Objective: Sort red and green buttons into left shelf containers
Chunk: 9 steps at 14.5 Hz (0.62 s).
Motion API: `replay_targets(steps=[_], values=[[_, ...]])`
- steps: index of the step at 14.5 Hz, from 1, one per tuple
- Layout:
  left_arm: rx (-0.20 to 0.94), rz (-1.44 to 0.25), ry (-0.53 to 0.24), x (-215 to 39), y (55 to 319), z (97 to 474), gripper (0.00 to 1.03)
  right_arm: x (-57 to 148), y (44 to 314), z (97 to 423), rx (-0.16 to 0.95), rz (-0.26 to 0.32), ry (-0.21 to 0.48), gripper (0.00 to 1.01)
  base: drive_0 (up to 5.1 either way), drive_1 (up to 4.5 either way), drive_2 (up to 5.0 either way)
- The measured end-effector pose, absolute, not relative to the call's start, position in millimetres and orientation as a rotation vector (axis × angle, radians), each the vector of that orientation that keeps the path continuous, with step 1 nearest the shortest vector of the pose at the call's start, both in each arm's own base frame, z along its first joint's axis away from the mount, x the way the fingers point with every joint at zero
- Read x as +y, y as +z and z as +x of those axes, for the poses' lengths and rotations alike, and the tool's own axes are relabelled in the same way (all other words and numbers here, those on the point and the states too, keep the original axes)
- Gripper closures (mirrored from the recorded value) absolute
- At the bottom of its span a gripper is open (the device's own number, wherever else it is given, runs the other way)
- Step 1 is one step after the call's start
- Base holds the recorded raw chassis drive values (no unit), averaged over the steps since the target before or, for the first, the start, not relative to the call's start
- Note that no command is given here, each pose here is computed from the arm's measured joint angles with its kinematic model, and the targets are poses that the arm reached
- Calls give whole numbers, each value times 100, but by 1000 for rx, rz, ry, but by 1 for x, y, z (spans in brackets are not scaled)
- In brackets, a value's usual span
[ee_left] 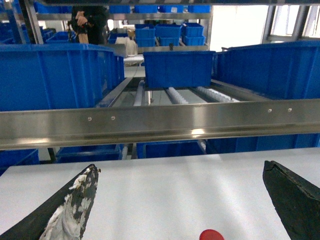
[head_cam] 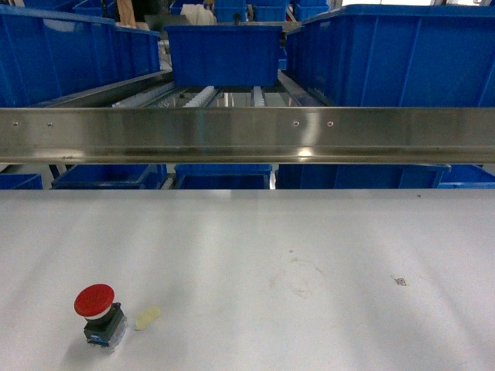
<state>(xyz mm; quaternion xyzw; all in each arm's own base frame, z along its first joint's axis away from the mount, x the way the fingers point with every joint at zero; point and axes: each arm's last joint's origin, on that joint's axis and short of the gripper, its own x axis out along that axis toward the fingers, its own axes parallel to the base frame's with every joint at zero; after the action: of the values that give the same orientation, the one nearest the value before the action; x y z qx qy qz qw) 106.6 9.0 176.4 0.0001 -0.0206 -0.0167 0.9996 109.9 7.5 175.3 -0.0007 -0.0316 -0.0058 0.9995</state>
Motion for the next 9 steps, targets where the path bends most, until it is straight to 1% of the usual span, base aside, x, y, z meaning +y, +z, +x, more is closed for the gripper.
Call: replay_targets(steps=[2,3,4,5,6,7,8,9], values=[[22,-24,-41,27,175,126,5,17,172,126,-32,-23,-46,3,0,0,0],[88,-42,-104,30,174,143,5,17,177,147,-26,-41,-118,3,0,0,0],[127,-53,-136,28,171,150,5,16,179,157,-33,-53,-138,3,0,0,0],[159,-57,-171,24,169,157,5,12,179,169,-33,-69,-172,3,0,0,0],[173,-59,-219,18,169,164,5,2,177,186,-24,-85,-236,3,0,0,0],[165,-54,-262,13,173,172,5,-9,172,202,9,-98,-274,3,0,0,0],[173,-62,-290,11,177,180,5,-19,167,211,28,-106,-307,3,0,0,0],[187,-64,-301,9,179,191,5,-33,163,221,53,-107,-355,3,0,0,0]])
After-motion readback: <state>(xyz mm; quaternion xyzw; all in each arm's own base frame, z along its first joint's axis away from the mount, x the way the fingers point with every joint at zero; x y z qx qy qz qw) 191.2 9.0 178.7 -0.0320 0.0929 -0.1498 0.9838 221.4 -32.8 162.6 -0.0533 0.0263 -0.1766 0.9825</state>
